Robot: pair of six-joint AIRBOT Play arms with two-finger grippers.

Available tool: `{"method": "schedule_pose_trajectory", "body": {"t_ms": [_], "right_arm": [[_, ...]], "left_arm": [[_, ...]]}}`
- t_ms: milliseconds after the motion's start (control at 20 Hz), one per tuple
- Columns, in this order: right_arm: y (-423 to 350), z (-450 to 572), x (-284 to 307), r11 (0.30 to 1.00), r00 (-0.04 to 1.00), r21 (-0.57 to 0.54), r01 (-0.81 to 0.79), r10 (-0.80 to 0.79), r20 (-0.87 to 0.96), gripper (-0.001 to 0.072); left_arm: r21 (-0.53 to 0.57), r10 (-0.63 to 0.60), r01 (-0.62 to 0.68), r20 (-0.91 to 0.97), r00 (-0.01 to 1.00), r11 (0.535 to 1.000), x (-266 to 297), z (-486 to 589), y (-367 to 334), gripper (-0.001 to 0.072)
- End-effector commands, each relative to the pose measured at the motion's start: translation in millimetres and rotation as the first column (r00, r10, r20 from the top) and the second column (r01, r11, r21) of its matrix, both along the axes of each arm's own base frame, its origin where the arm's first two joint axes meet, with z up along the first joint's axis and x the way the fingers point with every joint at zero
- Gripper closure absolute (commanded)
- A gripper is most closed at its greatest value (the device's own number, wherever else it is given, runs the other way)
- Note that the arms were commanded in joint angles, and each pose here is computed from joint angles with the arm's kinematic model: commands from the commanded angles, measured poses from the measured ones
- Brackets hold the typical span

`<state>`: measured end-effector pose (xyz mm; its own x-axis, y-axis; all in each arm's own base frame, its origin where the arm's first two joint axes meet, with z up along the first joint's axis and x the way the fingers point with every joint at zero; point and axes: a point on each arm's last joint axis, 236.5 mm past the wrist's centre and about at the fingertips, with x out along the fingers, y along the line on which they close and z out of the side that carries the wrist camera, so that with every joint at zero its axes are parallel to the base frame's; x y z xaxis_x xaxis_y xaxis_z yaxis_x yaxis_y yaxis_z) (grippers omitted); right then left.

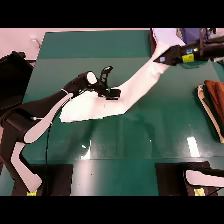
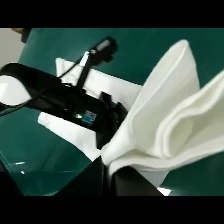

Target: Fold the shirts.

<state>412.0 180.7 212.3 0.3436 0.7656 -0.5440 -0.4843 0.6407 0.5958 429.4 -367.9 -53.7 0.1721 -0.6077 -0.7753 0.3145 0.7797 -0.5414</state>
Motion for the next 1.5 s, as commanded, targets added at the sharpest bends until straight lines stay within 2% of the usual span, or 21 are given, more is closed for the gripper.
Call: {"method": "schedule_pose_trajectory", "body": {"t_ms": [0,150,300,450,650,700,750,800,850,1000,1100,1200,1300,1350,1450], "right_arm": [[48,35,-16,0.998,0.996,0.026,-0.065,0.063,0.069,0.0697],[72,39,-20,0.995,0.993,0.047,-0.09,0.086,0.083,0.0698],[103,35,-23,0.989,0.989,0.079,-0.129,0.122,0.083,0.0697],[163,24,-35,0.963,0.974,0.148,-0.224,0.214,0.079,0.0697],[283,-9,-54,0.915,0.938,0.212,-0.343,0.323,0.123,0.0696],[312,-16,-58,0.903,0.924,0.208,-0.375,0.347,0.159,0.0672],[338,-24,-62,0.892,0.91,0.203,-0.404,0.37,0.184,0.0465],[353,-30,-66,0.881,0.9,0.205,-0.427,0.392,0.188,0.0375],[359,-36,-66,0.877,0.896,0.202,-0.436,0.403,0.187,0.0377],[324,-63,-48,0.899,0.907,0.133,-0.418,0.405,0.111,0.0458],[270,-94,-29,0.932,0.932,0.034,-0.361,0.361,0.008,0.0459],[196,-134,-7,0.959,0.965,-0.125,-0.254,0.244,-0.093,0.0459],[113,-173,9,0.962,0.979,-0.256,-0.095,0.044,-0.199,0.0458],[85,-188,10,0.961,0.97,-0.272,-0.039,-0.029,-0.242,0.0413],[53,-216,8,0.971,0.931,-0.234,0.041,-0.122,-0.344,0.014]], "left_arm": [[0.0,0.003,-0.003,0.005,1.0,1.0,3,-6,-4,0.0684],[0.036,-0.025,0.025,-0.006,1.0,0.999,3,-2,8,0.0685],[0.1,-0.021,0.018,0.034,0.999,0.995,28,30,55,0.0684],[0.15,0.118,-0.152,0.212,0.97,0.977,75,116,154,0.0684],[0.118,0.286,-0.374,0.453,0.845,0.92,81,252,285,0.0684],[0.097,0.324,-0.422,0.495,0.806,0.901,74,276,308,0.0684],[0.081,0.357,-0.463,0.527,0.772,0.882,66,297,329,0.0684],[0.071,0.379,-0.492,0.547,0.746,0.867,59,311,344,0.0684],[0.065,0.395,-0.514,0.559,0.729,0.856,53,320,356,0.0683],[0.077,0.4,-0.52,0.547,0.736,0.851,42,322,363,0.0683],[0.078,0.389,-0.499,0.527,0.756,0.863,40,317,354,0.0684],[0.08,0.367,-0.475,0.528,0.766,0.876,40,316,341,0.0684],[0.091,0.317,-0.427,0.536,0.782,0.9,40,316,321,0.0683],[0.092,0.293,-0.402,0.54,0.789,0.911,39,316,309,0.0684],[0.088,0.26,-0.363,0.546,0.796,0.928,41,315,287,0.0683]]}}
